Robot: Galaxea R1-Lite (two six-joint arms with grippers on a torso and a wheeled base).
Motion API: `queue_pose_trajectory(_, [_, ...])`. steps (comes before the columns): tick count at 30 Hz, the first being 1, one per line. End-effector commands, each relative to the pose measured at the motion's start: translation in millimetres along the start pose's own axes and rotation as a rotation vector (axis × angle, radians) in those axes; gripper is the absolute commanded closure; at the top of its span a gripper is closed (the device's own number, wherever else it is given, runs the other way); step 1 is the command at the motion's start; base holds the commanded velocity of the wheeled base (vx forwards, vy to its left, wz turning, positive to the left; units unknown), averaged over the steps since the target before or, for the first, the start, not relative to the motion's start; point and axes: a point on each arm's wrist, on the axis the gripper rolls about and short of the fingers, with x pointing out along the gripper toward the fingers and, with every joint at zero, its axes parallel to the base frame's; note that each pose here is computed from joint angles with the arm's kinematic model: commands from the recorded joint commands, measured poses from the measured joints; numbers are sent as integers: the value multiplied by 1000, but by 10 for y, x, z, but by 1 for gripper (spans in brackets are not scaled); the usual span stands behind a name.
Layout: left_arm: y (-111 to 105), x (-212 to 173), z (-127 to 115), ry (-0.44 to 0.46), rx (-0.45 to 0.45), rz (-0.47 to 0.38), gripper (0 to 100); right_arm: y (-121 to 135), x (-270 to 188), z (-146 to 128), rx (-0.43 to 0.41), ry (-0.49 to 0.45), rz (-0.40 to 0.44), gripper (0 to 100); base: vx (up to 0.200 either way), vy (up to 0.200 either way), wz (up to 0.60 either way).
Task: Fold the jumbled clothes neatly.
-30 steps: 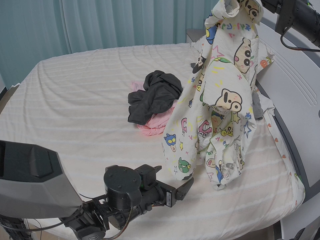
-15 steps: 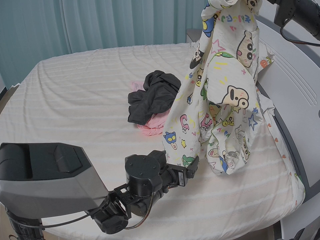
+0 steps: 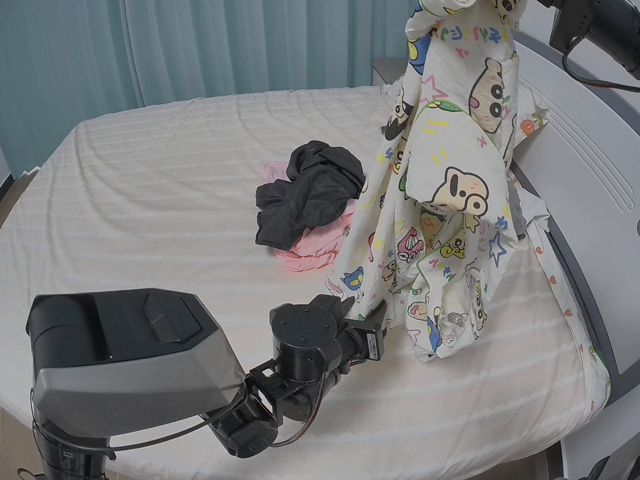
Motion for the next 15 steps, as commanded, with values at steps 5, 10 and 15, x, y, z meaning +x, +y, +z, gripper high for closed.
queue_pose_trajectory(5, [29,-156,34,24,5,6,100,-55,-36,42,-8,-14,-29,100,0,0,0])
queue_pose_trajectory(10, [83,-413,172,31,8,22,100,-125,-89,91,-17,-32,-65,100,0,0,0])
queue_pose_trajectory(15, [157,-645,545,-50,-16,31,100,-206,-219,111,-21,-42,-119,100,0,0,0])
